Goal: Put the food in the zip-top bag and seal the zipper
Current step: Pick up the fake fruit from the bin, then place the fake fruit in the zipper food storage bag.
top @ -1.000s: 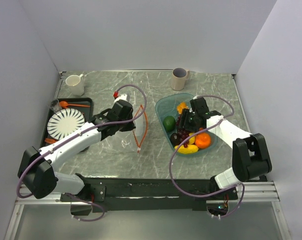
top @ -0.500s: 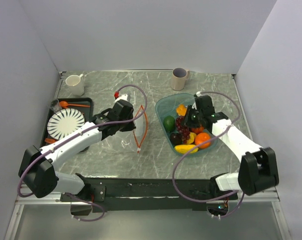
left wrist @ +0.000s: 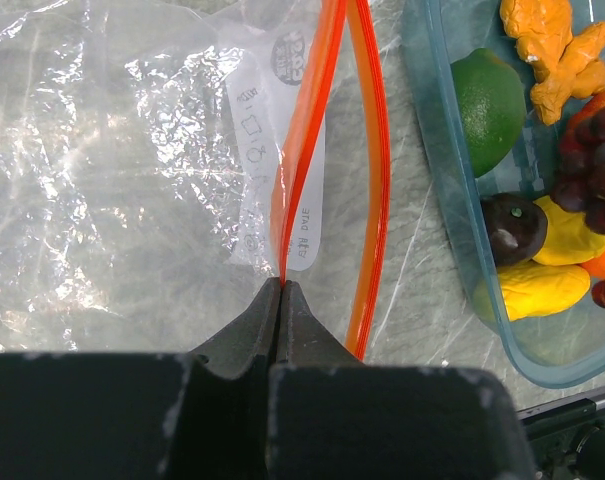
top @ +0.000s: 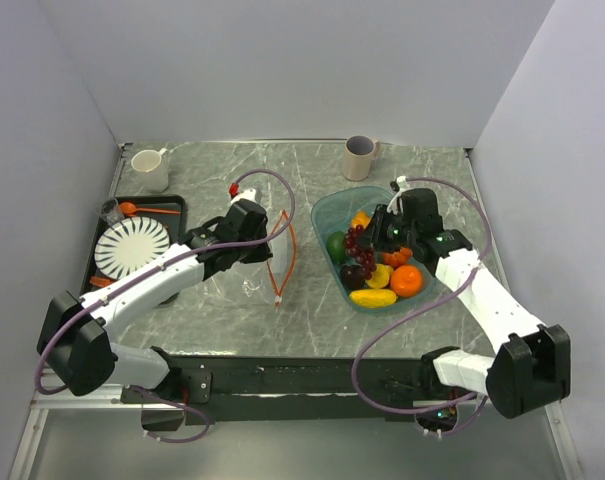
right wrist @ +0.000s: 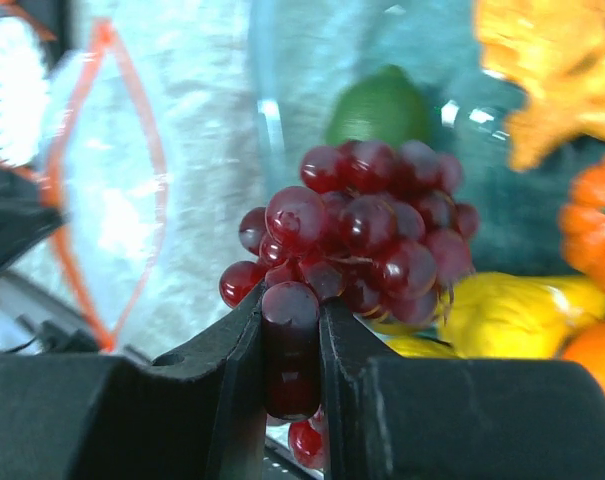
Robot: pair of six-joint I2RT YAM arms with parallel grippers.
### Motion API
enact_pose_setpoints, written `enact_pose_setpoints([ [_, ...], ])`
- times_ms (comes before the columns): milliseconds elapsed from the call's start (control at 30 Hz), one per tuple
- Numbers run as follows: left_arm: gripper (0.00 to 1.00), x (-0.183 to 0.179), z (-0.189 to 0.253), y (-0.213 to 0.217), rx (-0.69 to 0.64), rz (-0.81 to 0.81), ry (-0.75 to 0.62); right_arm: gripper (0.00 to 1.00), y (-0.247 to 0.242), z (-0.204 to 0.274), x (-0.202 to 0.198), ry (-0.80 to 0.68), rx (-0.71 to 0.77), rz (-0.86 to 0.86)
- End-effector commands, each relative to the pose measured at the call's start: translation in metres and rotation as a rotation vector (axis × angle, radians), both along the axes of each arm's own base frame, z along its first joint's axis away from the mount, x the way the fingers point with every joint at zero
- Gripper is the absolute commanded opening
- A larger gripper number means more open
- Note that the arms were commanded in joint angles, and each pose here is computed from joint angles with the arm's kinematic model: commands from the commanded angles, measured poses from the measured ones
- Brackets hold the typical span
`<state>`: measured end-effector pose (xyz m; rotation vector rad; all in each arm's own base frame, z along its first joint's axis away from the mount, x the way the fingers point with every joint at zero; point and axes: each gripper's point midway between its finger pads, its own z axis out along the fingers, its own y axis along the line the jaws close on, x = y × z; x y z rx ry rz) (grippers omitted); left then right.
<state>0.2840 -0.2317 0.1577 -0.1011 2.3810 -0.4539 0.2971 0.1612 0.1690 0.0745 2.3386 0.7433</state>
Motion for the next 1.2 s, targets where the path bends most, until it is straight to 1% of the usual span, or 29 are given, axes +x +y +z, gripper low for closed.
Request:
enact_pose_setpoints([
  [0,0.01,0.008,0.03,-0.008,-0.055,-0.013,-0.062,0.18,0.03,0.066,-0.005,-0.189,0.176,0.13],
  [67,0.01,0.008,0.03,-0.009,-0.057,-0.015,-0.062,0.18,0.039,0.08,-0.009,-0.224,0.216,0.18],
  [233,0.01,0.009,0.034,-0.01,-0.071,-0.011,-0.07,0.19,0.072,0.115,-0.03,-0.292,0.319,0.367],
  [400,0.01,0.01,0.04,-0.015,-0.096,-0.02,-0.08,0.18,0.103,0.133,-0.043,-0.301,0.399,0.486],
  [433,0.01,0.009,0.041,-0.016,-0.101,-0.025,-0.079,0.18,0.108,0.138,-0.045,-0.3,0.43,0.495],
  [467,0.01,0.009,0.041,-0.016,-0.102,-0.025,-0.077,0.17,0.114,0.145,-0.05,-0.315,0.465,0.545],
  [533,0.01,0.009,0.043,-0.018,-0.11,-0.029,-0.08,0.17,0.125,0.147,-0.05,-0.3,0.505,0.556],
  [600,0.01,0.008,0.044,-0.019,-0.118,-0.03,-0.081,0.15,0.136,0.145,-0.052,-0.282,0.527,0.596],
  [733,0.01,0.006,0.051,-0.024,-0.142,-0.04,-0.095,0.15,0.148,0.134,-0.048,-0.229,0.572,0.604],
  [933,0.01,0.002,0.06,-0.025,-0.159,-0.045,-0.117,0.13,0.161,0.109,-0.036,-0.151,0.6,0.597],
  [1100,0.01,0.001,0.065,-0.024,-0.172,-0.035,-0.13,0.08,0.164,0.074,-0.022,-0.057,0.559,0.524],
  [1167,0.01,0.0,0.066,-0.022,-0.173,-0.027,-0.134,0.06,0.163,0.067,-0.018,-0.044,0.551,0.492],
])
